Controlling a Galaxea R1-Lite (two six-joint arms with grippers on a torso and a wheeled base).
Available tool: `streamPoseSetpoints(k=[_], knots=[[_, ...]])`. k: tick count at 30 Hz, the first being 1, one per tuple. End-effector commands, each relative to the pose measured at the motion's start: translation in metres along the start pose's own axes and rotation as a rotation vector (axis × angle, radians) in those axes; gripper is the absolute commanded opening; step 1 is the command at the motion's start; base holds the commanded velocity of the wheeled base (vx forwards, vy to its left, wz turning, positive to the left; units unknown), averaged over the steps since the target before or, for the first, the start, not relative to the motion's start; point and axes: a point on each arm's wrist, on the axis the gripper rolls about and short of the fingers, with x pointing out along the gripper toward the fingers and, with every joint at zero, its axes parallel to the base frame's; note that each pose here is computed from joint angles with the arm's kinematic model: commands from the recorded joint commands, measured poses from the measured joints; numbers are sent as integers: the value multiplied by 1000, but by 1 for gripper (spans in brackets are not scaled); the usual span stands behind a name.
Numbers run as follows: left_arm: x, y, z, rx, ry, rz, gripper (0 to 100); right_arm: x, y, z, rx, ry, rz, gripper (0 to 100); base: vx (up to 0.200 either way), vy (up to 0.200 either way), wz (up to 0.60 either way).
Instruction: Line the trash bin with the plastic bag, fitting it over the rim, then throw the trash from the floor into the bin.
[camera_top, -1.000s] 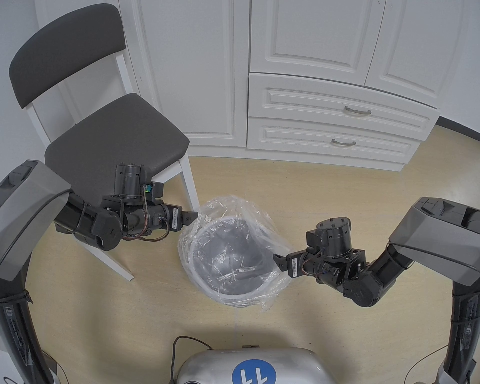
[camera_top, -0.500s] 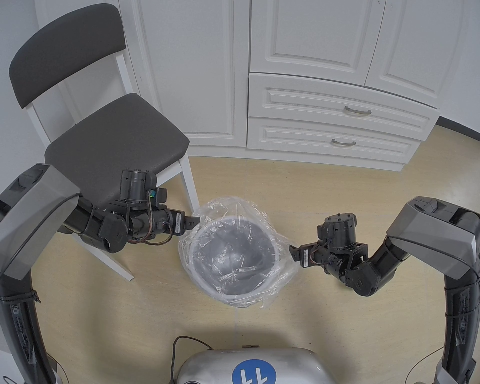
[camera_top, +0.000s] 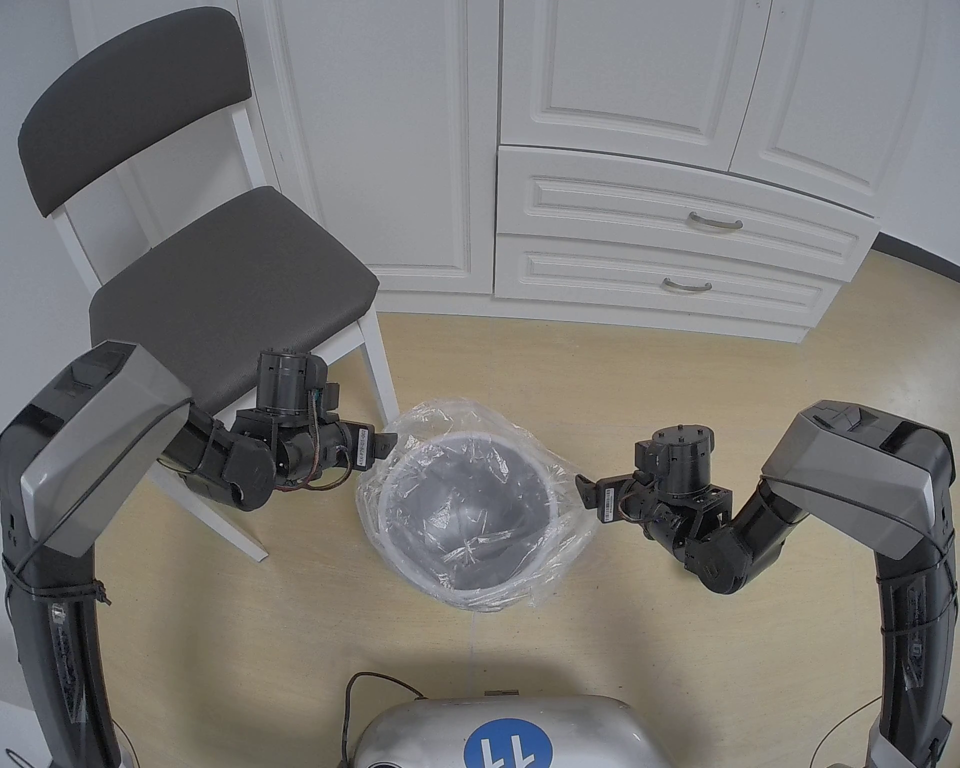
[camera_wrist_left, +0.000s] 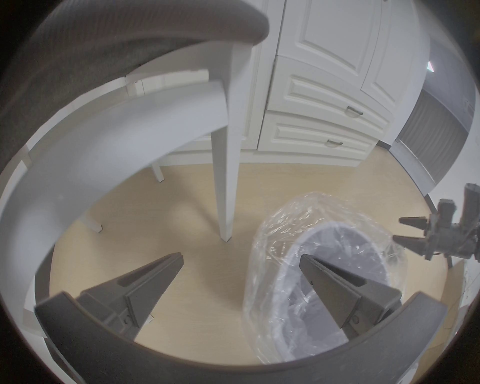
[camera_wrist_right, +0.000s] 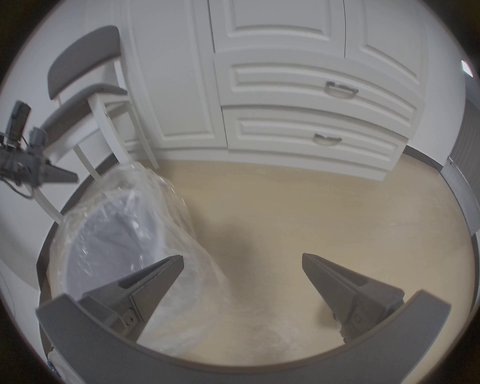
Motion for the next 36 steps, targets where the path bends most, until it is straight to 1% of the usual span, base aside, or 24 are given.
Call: streamPoseSetpoints(k=[1,4,6,8,9,10,13,16,22,24,26,28,31,33,34,36], knots=[[20,3,-16,-5,38,20,100,-5,13,1,2,-22,31,100,0,0,0],[20,3,-17,-5,38,20,100,-8,16,5,3,-36,40,100,0,0,0],[21,5,-16,-7,35,24,100,-17,22,13,9,-66,61,100,0,0,0],[21,5,-16,-7,35,24,100,-17,22,14,10,-69,61,100,0,0,0],[22,6,-16,-8,35,25,100,-22,30,15,29,-90,85,100,0,0,0],[23,6,-17,-8,35,24,100,-22,31,15,31,-92,88,100,0,0,0],[26,6,-19,-9,38,25,100,-15,35,4,33,-74,94,100,0,0,0],[31,9,-19,-26,34,32,100,2,32,-9,37,-56,76,100,0,0,0],[42,13,-21,-62,31,41,100,19,29,-22,41,-45,57,100,0,0,0],[46,15,-22,-71,32,44,100,22,30,-23,55,-52,58,100,0,0,0],[53,16,-24,-91,28,47,100,26,31,-21,93,-64,59,100,0,0,0],[56,16,-23,-112,20,51,100,28,31,-19,112,-76,60,100,0,0,0],[60,16,-20,-144,3,60,100,33,29,-15,140,-95,55,100,0,0,0],[60,16,-20,-147,3,60,100,33,28,-14,142,-96,54,100,0,0,0],[63,17,-18,-167,-8,60,100,38,27,-13,170,-108,51,100,0,0,0],[66,18,-19,-172,-10,62,100,42,24,-16,177,-102,43,100,0,0,0]])
